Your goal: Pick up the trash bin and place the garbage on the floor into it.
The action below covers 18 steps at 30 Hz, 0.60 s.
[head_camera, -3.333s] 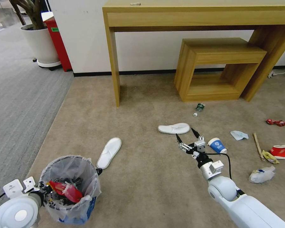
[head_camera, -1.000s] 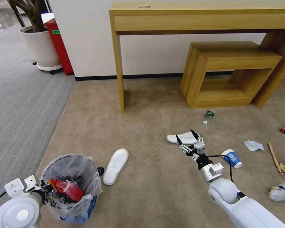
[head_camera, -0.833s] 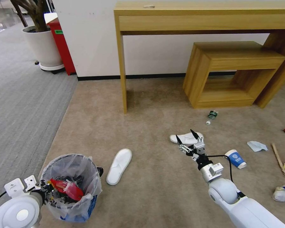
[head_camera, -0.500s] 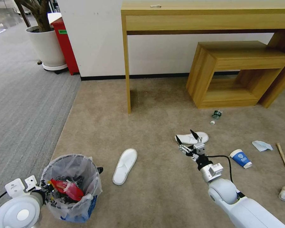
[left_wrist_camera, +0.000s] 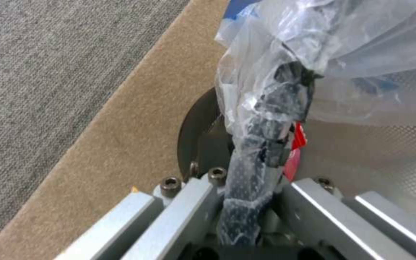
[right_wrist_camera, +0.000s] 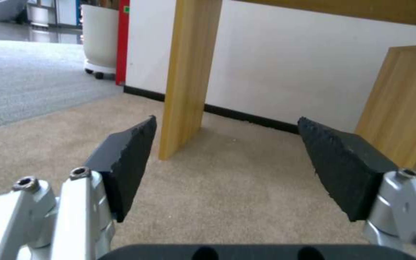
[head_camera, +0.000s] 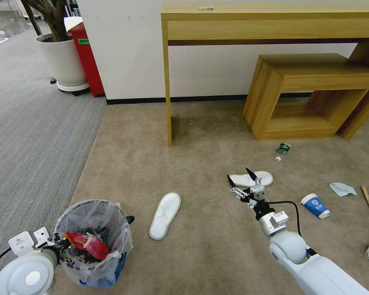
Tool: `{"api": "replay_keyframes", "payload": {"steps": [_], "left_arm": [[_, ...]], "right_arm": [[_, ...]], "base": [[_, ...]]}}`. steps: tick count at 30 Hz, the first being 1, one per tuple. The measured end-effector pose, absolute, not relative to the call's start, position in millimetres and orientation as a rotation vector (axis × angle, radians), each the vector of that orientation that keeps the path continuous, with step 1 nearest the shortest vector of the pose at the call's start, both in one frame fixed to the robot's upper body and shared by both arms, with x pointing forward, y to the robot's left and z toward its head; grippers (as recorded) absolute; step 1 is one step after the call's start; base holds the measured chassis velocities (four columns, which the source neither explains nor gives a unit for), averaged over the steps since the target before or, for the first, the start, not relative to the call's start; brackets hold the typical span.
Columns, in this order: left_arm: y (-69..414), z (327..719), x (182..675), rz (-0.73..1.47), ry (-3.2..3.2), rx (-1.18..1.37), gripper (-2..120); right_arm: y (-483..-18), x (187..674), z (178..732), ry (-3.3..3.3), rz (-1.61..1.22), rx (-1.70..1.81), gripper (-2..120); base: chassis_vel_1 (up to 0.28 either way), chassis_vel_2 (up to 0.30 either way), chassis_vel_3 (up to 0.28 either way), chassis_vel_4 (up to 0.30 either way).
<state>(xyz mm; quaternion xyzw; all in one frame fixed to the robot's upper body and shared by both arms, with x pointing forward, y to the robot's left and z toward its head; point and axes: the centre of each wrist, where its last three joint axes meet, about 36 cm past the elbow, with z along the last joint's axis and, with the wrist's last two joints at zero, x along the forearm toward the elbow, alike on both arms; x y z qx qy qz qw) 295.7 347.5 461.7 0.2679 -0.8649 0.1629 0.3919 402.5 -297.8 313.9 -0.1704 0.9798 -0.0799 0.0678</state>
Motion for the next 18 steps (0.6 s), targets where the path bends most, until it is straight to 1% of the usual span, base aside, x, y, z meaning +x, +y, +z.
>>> {"api": "replay_keyframes", "payload": {"steps": [4,12,18], "left_arm": [[347.2,461.7,295.7,0.413,-2.197,0.679,0],[345.8,462.0,295.3,0.416,-2.199,0.675,0],[345.1,462.1,294.3,0.416,-2.199,0.675,0]], "right_arm": [[-298.1,401.9,313.6,2.953,-0.242,-0.515,77],[-299.1,400.4,313.9,2.951,-0.245,-0.518,77],[-297.4,399.9,313.8,2.947,-0.240,-0.525,77]], "base": [[-0.069,0.095,0.104,-0.109],[-0.141,0.141,0.143,-0.138],[-0.090,0.093,0.093,-0.081]]}}
